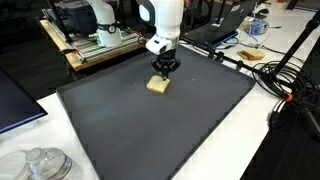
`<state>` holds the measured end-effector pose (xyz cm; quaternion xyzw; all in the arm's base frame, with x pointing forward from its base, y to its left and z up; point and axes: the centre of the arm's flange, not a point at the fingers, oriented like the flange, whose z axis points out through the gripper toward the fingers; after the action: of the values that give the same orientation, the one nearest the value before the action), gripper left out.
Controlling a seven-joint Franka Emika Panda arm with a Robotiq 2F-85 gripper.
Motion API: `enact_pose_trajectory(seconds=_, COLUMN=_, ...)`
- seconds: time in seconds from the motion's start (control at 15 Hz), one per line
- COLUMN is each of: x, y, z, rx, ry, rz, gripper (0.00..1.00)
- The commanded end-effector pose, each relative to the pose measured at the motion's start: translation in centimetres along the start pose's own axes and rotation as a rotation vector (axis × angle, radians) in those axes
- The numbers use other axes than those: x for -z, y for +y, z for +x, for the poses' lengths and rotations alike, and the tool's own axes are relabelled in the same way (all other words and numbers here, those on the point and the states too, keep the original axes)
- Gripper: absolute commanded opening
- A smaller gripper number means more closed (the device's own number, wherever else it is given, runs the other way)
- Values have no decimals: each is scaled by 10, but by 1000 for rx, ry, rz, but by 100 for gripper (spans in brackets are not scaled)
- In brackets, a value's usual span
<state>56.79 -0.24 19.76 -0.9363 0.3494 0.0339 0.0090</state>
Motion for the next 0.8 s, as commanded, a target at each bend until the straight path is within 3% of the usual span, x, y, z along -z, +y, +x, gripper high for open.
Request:
enact_pose_trajectory(seconds=0.0, x=-7, y=-6, z=8, rx=0, ry=3, rz=21, gripper=5)
enact_pose_trajectory(seconds=0.73, x=-47, y=-11, z=17, rx=-7, ry=-45, rz=-12, gripper=5)
